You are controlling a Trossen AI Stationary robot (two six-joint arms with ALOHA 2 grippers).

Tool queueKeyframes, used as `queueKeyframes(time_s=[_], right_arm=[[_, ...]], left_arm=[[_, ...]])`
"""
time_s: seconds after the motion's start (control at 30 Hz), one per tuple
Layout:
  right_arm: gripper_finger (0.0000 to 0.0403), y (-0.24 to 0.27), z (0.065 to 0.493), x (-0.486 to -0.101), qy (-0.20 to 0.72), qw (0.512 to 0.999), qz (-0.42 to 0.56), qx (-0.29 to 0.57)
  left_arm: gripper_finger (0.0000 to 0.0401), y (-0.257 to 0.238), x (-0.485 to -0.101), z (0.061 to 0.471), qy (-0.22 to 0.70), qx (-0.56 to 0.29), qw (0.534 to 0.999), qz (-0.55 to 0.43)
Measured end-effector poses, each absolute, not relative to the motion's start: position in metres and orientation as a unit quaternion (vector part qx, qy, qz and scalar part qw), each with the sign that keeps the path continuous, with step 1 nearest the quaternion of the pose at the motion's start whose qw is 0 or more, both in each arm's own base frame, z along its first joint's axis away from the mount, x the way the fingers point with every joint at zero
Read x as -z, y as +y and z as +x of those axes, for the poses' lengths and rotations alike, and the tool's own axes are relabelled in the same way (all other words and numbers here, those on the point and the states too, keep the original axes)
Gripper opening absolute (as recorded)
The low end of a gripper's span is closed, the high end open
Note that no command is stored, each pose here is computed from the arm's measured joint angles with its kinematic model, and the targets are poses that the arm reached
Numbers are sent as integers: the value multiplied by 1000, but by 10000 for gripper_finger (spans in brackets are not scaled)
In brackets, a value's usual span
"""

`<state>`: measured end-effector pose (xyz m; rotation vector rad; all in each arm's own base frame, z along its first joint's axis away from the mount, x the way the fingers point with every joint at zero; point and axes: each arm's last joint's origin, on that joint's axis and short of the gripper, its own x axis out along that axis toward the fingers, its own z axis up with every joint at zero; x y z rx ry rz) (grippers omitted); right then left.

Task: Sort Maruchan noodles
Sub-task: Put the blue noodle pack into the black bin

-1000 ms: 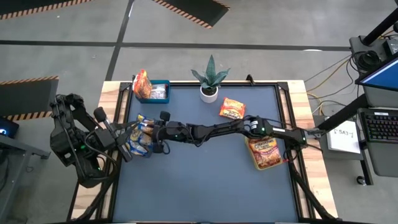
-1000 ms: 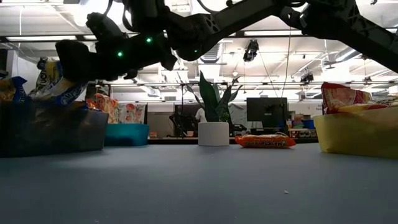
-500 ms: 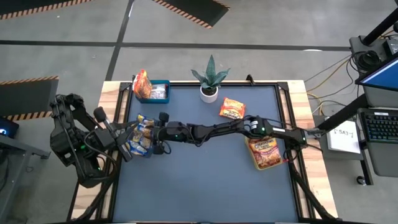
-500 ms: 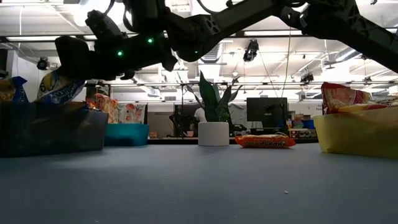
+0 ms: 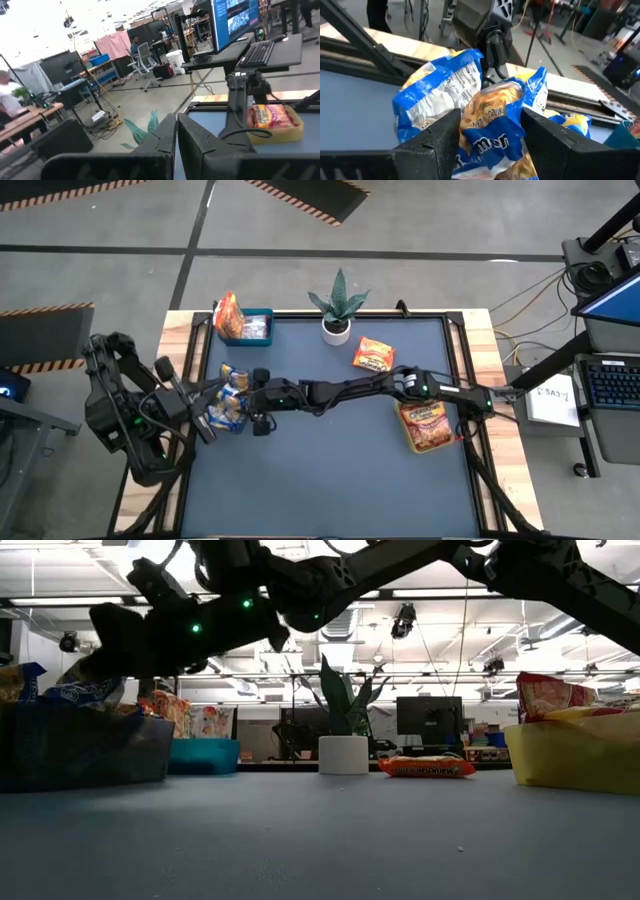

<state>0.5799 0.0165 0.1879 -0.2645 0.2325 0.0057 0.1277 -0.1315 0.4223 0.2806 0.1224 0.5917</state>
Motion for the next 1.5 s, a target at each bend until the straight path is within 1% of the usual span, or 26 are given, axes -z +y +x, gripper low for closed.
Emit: queueKeyframes(time_s=[0.27,0.47,0.6,0.73,0.9,1.03,1.13,1.23,1.5], right_arm=[[196,18,567,-228,131,981,-144,-12],[194,18,549,-254,185,971,-145,-38],[185,21,528,-258,248,956,-136,-79],[168,28,496,-256,278,947,-128,-93],[147,44,452,-250,257,954,-112,-103],[134,55,417,-239,254,953,-118,-117],[128,57,396,-233,241,950,-150,-128],[128,55,381,-231,212,956,-160,-127],[126,52,360,-220,115,972,-170,-115]], left_arm=[[0,-141,-410,144,94,-295,946,94],[0,-138,-400,162,145,-318,933,84],[0,-132,-392,169,197,-320,924,71],[0,-134,-381,169,260,-300,916,59],[0,-142,-351,167,364,-273,891,3],[0,-151,-308,170,438,-276,854,-52],[0,-155,-278,171,477,-288,828,-66],[0,-155,-262,171,490,-313,811,-61],[0,-151,-242,173,486,-347,802,-30]])
